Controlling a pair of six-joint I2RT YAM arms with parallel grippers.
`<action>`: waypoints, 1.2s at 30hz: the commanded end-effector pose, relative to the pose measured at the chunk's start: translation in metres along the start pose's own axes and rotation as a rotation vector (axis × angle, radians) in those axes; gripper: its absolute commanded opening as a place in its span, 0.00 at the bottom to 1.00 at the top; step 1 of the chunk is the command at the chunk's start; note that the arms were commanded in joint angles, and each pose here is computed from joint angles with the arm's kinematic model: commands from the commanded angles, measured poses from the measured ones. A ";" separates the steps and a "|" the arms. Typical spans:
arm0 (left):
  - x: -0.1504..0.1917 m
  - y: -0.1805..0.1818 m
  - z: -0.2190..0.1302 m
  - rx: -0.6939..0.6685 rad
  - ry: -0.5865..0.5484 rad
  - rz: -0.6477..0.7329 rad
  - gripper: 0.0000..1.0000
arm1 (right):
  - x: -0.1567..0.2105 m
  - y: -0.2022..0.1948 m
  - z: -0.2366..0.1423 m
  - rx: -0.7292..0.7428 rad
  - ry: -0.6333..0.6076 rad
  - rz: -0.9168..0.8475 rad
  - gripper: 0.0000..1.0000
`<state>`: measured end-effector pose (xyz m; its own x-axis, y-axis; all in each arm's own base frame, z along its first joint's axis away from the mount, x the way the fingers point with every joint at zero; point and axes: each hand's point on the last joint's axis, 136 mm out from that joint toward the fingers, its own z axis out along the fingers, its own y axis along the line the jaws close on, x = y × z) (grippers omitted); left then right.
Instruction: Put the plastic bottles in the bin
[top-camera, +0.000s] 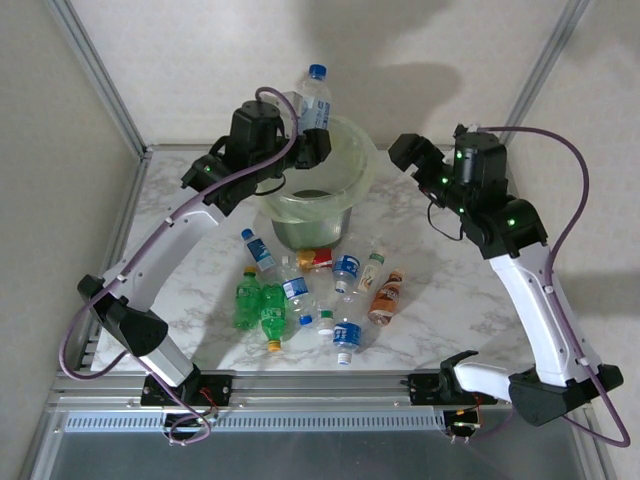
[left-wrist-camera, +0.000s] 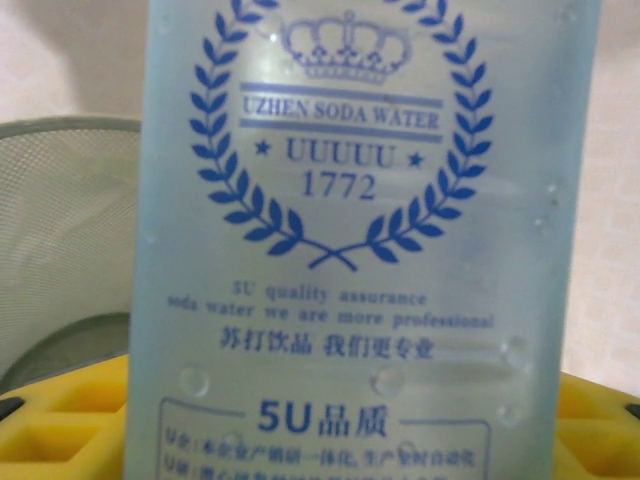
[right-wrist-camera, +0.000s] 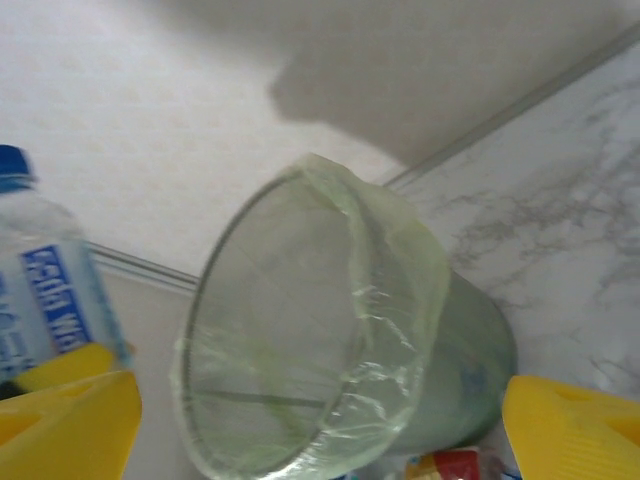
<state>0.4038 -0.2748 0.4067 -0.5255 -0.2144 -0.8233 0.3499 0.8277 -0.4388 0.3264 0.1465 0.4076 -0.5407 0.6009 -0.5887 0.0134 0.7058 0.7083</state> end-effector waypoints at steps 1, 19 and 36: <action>0.004 0.026 0.009 -0.101 0.023 0.011 0.50 | 0.015 -0.030 0.005 0.114 0.033 0.009 0.93; 0.042 0.078 0.047 -0.277 0.141 0.010 0.46 | 0.052 -0.093 0.004 0.294 0.100 0.033 0.94; 0.051 0.092 0.053 -0.339 0.174 0.047 0.63 | 0.062 -0.116 -0.007 0.355 0.102 0.046 0.95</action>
<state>0.4450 -0.2464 0.2967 -0.6678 -0.1098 -0.7362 0.1338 0.9553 -0.2638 0.2949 0.1105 0.2949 -0.6334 0.5876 -0.5036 0.2852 0.7822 0.5539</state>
